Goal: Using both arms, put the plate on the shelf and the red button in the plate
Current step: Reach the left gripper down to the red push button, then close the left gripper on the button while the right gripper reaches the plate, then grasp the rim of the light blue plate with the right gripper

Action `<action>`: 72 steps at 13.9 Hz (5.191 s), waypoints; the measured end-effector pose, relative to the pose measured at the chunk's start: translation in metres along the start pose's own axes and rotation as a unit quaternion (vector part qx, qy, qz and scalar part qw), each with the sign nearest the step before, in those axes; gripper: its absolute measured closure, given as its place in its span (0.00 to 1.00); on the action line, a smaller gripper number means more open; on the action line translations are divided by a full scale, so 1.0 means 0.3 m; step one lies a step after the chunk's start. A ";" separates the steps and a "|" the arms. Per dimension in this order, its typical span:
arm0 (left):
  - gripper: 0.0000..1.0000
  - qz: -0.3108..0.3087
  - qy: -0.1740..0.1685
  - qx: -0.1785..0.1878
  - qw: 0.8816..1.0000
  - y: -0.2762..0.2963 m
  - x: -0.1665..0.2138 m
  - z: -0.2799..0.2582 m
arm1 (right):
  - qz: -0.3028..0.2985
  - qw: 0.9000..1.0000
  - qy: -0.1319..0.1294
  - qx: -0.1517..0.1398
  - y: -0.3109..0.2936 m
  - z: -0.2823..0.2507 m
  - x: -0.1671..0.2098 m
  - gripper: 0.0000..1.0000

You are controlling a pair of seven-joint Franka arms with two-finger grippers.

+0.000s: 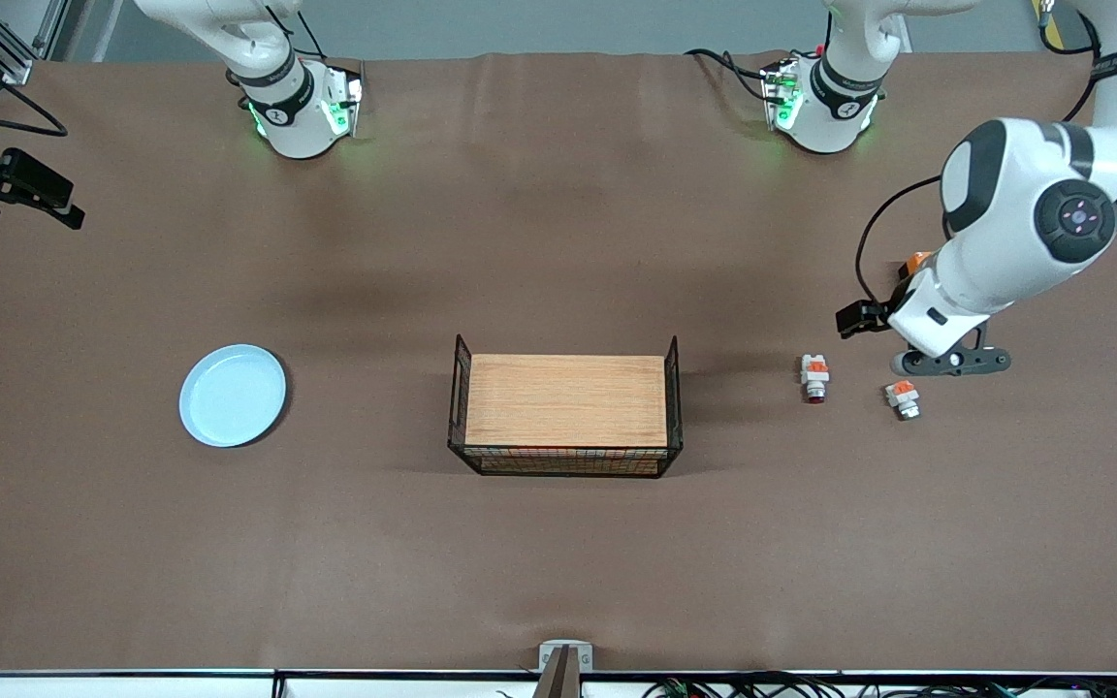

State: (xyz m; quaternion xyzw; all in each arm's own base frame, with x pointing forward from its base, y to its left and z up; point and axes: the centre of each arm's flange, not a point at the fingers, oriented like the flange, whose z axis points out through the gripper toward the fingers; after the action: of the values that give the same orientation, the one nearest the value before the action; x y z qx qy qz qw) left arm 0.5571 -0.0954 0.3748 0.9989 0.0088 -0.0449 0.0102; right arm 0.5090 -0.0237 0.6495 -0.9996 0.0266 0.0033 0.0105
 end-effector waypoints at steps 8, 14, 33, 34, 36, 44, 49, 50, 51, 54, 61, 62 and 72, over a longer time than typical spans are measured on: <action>0.00 0.004 -0.024 -0.004 1.000 0.020 0.034 0.347 | 0.000 1.000 -0.006 -0.006 0.004 0.005 -0.004 0.00; 0.00 0.010 -0.018 -0.008 1.000 0.030 0.037 0.562 | 0.014 1.000 -0.011 -0.001 0.000 0.015 -0.006 0.00; 0.36 0.004 0.004 -0.013 1.000 0.018 0.060 0.669 | 0.017 1.000 -0.005 0.000 0.005 -0.016 -0.010 0.00; 0.42 0.003 0.004 -0.013 1.000 0.014 0.061 0.667 | 0.018 1.000 -0.009 -0.001 0.007 -0.010 -0.009 0.00; 0.52 0.003 0.005 -0.013 1.000 0.010 0.062 0.665 | 0.020 0.999 -0.033 -0.003 0.007 0.060 0.028 0.00; 0.59 0.003 0.007 -0.013 1.000 0.011 0.064 0.658 | 0.048 0.995 -0.086 -0.012 0.115 0.450 0.258 0.00; 0.59 0.001 0.034 -0.016 0.999 0.010 0.100 0.573 | 0.033 0.999 -0.010 -0.014 0.132 0.768 0.294 0.00; 0.59 0.001 0.038 -0.017 0.999 0.008 0.106 0.550 | 0.027 1.000 0.004 -0.015 0.149 0.857 0.287 0.00; 0.59 -0.001 0.038 -0.016 0.999 0.005 0.112 0.528 | 0.020 1.000 0.013 -0.017 0.177 0.938 0.279 0.00; 0.59 -0.013 0.021 -0.013 1.000 0.006 0.136 0.443 | 0.001 0.999 0.031 -0.022 0.306 1.117 0.283 0.00; 0.59 -0.029 -0.007 -0.007 1.000 0.019 0.200 0.271 | -0.008 1.000 0.019 0.006 0.433 1.412 0.263 0.00; 0.59 -0.029 -0.009 -0.006 1.000 0.020 0.204 0.262 | -0.009 1.000 0.015 0.007 0.432 1.425 0.260 0.00; 0.59 -0.044 -0.007 -0.007 0.999 0.042 0.240 0.168 | -0.009 1.000 -0.010 0.010 0.429 1.529 0.226 0.02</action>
State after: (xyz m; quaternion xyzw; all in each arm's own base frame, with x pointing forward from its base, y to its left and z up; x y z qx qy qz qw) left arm 0.6244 -0.1079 0.3186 0.9971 0.0525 -0.0523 0.0157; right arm 0.5672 -0.1461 0.1877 -0.9996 0.0176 0.0126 0.0207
